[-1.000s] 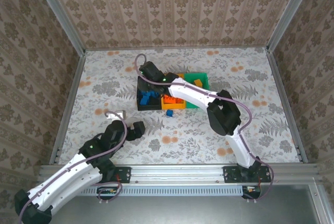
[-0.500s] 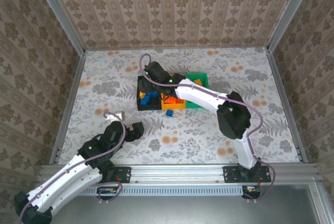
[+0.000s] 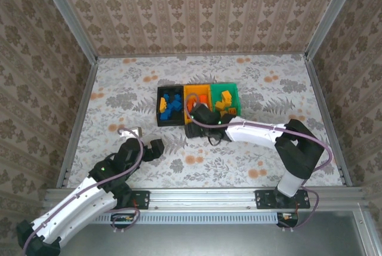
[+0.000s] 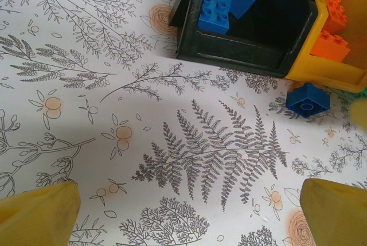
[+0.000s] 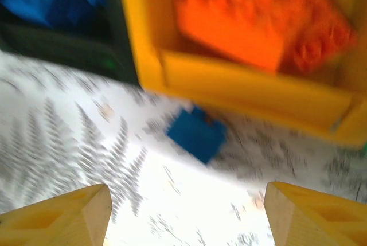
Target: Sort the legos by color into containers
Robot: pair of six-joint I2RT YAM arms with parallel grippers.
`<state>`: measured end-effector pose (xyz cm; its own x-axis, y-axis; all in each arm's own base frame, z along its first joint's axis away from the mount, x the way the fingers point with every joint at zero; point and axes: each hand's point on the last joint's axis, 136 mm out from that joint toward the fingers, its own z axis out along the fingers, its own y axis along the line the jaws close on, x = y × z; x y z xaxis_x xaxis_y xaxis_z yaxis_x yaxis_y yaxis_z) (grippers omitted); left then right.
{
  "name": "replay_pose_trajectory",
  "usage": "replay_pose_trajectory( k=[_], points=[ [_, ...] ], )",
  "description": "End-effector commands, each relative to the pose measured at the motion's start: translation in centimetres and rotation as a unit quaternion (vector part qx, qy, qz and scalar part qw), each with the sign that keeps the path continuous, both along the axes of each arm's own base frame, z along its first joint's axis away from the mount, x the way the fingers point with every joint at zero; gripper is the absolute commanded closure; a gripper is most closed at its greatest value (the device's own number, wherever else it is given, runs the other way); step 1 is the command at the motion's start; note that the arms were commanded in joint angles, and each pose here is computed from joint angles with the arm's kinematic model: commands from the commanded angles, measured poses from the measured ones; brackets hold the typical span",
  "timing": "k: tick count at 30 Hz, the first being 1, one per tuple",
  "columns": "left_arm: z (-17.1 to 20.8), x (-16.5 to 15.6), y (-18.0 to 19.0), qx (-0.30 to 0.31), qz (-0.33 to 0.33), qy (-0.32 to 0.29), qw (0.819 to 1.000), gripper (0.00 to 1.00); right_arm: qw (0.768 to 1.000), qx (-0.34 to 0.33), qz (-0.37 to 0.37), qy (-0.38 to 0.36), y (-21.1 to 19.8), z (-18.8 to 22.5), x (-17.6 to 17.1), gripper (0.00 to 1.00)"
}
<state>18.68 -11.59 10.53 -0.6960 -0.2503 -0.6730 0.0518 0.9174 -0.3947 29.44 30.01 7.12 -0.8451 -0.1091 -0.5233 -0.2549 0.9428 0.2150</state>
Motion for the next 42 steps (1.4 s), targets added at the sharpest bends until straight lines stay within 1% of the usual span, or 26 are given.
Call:
replay_pose_trajectory(
  k=[1,5,12,17,21,29,32,34,42],
  points=[
    [-0.1,0.0,0.1,-0.003,0.005,0.003,1.000,0.00,0.999,0.041,-0.024,-0.019,0.6,1.3,0.6,0.27],
    [0.0,0.1,0.0,-0.006,0.004,0.000,1.000,0.00,0.999,0.036,-0.024,-0.029,0.1,1.3,0.6,0.25],
    [-0.2,0.1,0.1,-0.005,0.006,0.002,1.000,0.00,0.999,0.023,-0.035,-0.028,0.9,-1.1,1.9,0.24],
    [-0.4,0.0,0.3,-0.003,0.008,0.006,1.000,0.00,0.997,0.020,-0.059,-0.035,1.2,-2.3,3.1,0.24],
    [-0.6,0.0,0.3,-0.004,0.009,0.008,1.000,0.00,0.996,0.002,-0.080,-0.036,1.1,-3.8,3.8,0.24],
    [-0.7,0.1,0.3,-0.005,0.011,0.009,1.000,0.00,0.990,-0.021,-0.125,-0.055,0.2,-4.9,4.9,0.26],
    [-0.8,0.1,0.3,-0.005,0.011,0.009,1.000,0.00,0.989,-0.029,-0.131,-0.056,0.1,-5.2,5.1,0.29],
    [-0.7,0.1,0.4,-0.006,0.012,0.009,1.000,0.00,0.989,-0.031,-0.132,-0.056,0.1,-5.3,5.0,0.34],
    [-1.0,0.1,0.3,-0.008,0.012,0.011,1.000,0.00,0.992,-0.017,-0.112,-0.055,0.6,-4.7,4.0,0.59]
  ],
)
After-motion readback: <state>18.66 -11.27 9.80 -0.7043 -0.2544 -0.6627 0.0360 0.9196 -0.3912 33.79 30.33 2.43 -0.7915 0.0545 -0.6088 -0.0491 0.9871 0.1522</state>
